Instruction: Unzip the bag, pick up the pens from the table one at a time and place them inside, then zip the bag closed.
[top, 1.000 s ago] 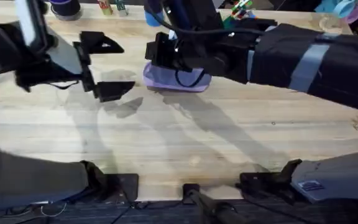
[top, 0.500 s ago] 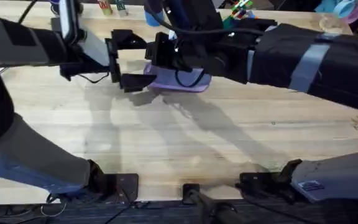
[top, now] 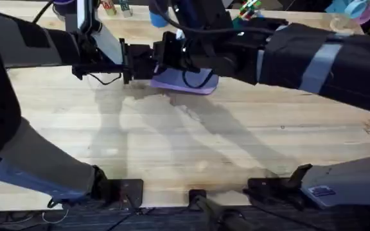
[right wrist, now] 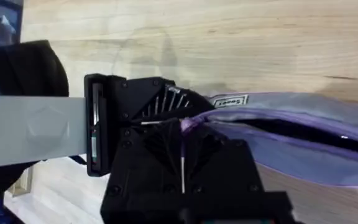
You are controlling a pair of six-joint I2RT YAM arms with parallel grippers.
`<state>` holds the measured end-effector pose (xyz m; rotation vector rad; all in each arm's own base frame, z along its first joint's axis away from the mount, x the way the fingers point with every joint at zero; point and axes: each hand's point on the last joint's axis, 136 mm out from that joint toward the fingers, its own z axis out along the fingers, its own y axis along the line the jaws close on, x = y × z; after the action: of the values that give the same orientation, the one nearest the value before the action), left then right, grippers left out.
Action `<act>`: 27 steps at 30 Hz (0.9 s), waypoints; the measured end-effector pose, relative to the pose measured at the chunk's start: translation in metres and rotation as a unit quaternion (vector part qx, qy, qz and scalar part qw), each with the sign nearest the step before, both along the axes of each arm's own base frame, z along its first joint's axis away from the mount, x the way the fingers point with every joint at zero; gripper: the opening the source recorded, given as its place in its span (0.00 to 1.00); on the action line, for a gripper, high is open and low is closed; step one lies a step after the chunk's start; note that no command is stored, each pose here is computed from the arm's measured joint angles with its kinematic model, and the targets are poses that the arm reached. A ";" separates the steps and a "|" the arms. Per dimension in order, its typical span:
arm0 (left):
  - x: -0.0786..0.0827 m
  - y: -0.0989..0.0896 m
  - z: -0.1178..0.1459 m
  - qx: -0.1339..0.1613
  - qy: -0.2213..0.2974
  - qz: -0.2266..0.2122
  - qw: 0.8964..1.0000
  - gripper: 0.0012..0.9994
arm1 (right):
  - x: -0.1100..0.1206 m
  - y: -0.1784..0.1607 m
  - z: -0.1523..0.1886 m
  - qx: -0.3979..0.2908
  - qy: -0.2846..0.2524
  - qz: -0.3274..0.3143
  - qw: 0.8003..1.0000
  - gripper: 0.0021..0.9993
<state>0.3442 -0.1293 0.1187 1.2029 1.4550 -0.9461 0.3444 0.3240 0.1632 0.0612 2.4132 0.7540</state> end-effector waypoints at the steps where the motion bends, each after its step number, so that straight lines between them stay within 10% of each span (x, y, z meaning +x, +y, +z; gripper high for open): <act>1: 0.000 0.000 0.000 0.000 0.001 0.001 1.000 0.04 | 0.001 -0.001 0.000 0.001 0.000 -0.001 1.000 0.03; 27: 0.003 0.002 -0.008 0.023 0.009 0.011 1.000 0.04 | 0.036 -0.157 -0.040 -0.075 0.120 -0.122 0.982 0.03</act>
<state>0.3473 -0.1276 0.1104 1.2118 1.5094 -0.9141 0.3806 0.1666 0.1232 0.4013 2.6181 0.4723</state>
